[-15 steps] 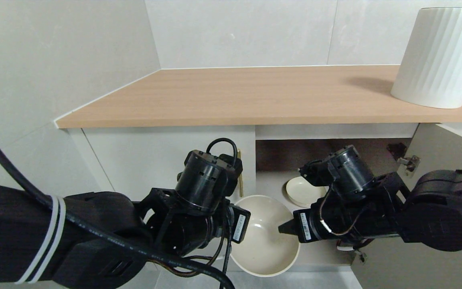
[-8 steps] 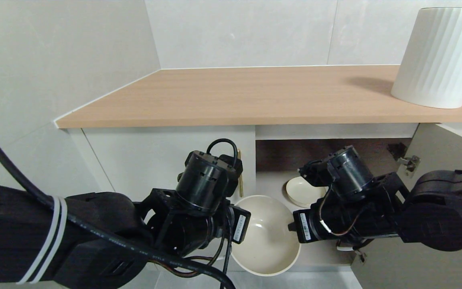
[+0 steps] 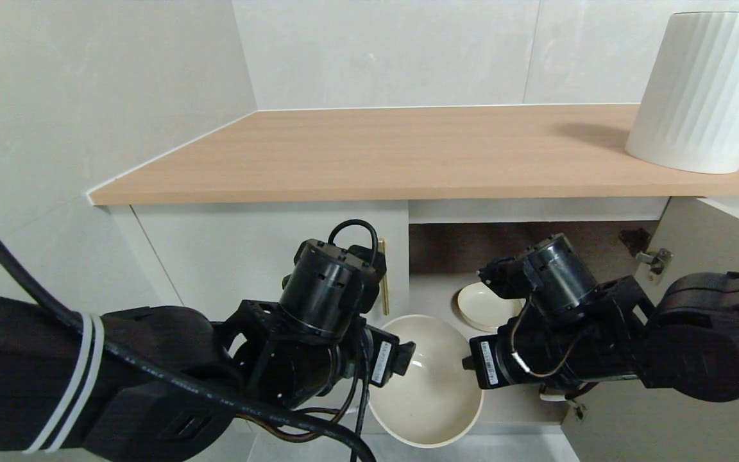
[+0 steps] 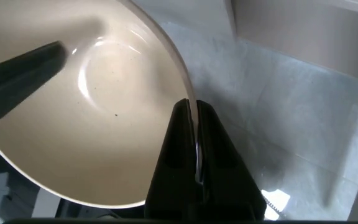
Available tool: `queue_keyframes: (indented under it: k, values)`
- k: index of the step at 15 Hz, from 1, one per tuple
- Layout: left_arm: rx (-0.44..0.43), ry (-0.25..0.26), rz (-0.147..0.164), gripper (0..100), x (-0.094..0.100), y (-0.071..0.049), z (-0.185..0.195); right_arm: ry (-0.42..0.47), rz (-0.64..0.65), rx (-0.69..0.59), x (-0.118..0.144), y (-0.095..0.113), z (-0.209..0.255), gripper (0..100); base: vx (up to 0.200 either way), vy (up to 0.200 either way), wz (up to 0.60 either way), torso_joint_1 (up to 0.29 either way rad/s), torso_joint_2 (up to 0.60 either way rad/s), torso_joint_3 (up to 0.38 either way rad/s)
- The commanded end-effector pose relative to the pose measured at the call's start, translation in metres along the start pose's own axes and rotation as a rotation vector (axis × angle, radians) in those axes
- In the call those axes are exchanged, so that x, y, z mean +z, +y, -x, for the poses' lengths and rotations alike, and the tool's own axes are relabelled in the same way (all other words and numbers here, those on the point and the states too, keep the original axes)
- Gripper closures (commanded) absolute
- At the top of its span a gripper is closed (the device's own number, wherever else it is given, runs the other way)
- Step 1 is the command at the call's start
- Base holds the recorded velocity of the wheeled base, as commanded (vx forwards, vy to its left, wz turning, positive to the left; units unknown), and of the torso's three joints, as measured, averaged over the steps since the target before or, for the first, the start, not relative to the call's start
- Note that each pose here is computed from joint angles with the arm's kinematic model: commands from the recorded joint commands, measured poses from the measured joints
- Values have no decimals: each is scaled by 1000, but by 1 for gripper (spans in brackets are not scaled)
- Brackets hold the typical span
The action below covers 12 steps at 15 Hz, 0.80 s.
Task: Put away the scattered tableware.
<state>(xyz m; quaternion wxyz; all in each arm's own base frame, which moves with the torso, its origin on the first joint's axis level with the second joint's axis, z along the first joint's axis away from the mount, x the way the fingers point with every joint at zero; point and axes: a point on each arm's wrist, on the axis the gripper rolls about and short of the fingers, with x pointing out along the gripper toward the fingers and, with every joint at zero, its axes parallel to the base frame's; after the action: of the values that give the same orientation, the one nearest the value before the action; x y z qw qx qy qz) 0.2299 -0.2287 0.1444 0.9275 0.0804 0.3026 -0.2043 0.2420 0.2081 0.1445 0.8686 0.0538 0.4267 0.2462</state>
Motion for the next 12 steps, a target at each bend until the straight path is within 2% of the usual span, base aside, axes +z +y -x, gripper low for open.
queue_keyframes:
  k: [1,4,6,7,12]
  values:
    - [0,-7,4,0,1,0,1,-15,-16,-46,3,-8,-3,100,0,0,0,0,0,0]
    - [17,-27,10,0,3,1,1,-88,-132,-159,26,-35,-6,100,0,0,0,0,0,0]
    - [20,-29,19,0,4,2,1,-93,-185,-237,36,-52,-11,100,0,0,0,0,0,0]
    - [18,-38,36,0,6,2,3,-99,-244,-296,45,-64,-19,100,0,0,0,0,0,0]
    - [18,-43,43,0,7,2,4,-171,-413,-465,66,-100,-59,100,0,0,0,0,0,0]
